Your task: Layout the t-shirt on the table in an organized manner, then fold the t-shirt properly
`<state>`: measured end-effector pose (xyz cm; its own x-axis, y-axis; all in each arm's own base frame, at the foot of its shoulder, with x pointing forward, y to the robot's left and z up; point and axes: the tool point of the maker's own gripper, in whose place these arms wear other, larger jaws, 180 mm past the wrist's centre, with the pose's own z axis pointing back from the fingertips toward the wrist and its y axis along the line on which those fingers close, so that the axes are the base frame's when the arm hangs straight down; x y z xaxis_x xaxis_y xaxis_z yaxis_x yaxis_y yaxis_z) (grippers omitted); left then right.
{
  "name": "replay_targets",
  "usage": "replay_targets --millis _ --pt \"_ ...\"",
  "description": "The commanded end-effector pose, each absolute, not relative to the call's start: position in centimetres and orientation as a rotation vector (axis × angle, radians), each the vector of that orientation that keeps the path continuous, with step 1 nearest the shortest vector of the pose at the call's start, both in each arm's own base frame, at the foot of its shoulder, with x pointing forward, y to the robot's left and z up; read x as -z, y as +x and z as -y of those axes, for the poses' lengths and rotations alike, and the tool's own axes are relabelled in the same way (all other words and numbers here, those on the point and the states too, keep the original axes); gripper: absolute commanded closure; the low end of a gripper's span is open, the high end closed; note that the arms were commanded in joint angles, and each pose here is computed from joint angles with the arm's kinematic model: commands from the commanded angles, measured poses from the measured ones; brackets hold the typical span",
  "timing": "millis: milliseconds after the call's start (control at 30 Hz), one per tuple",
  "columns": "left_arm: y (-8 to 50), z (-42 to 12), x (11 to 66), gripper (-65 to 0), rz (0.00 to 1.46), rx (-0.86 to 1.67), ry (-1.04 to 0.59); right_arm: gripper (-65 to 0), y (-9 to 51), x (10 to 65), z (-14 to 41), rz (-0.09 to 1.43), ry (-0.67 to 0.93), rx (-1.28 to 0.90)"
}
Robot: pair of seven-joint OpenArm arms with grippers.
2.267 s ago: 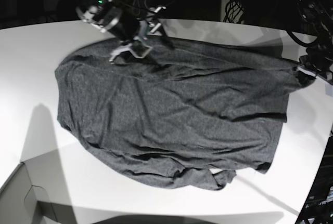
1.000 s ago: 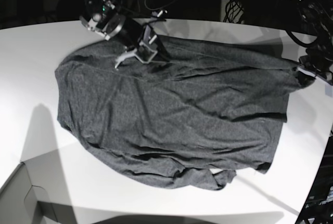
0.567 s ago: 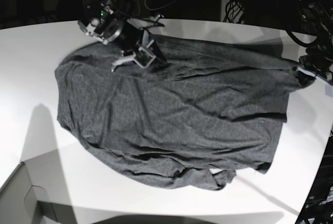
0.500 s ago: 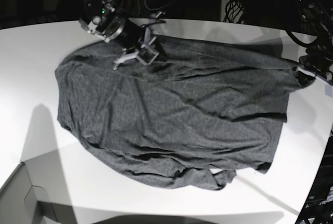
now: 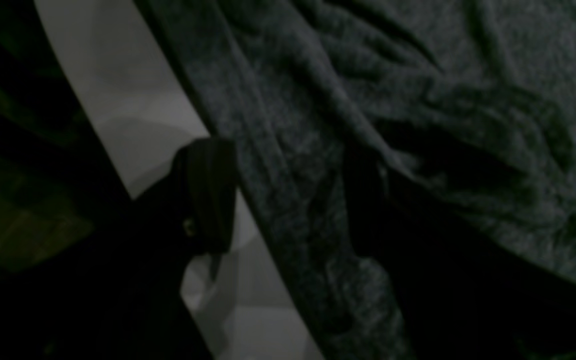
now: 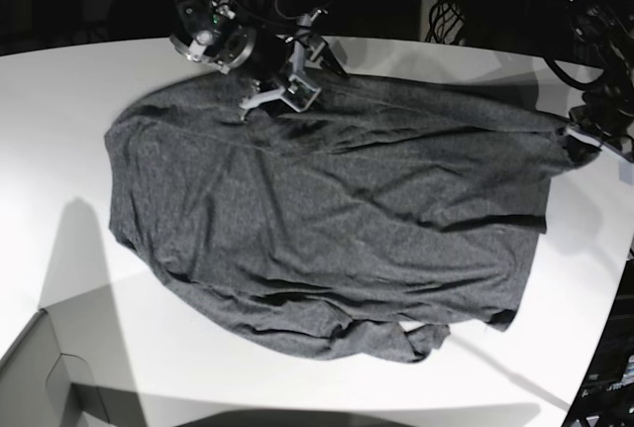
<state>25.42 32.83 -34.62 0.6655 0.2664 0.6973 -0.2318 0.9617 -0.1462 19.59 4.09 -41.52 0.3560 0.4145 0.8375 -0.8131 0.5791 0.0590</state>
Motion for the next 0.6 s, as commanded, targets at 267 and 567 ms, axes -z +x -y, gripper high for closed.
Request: replay_targets --millis 267,567 --pt "26.2 -33.2 33.3 -0.1 0.844 -0.268 -0.037 -21.7 19.9 40.6 -4.6 0.925 0.551 -0.829" --pt "26.3 -33.2 33.2 -0.1 0.846 -0.268 -0.038 -19.8 19.0 42.1 -4.4 0.877 0.559 -0.817"
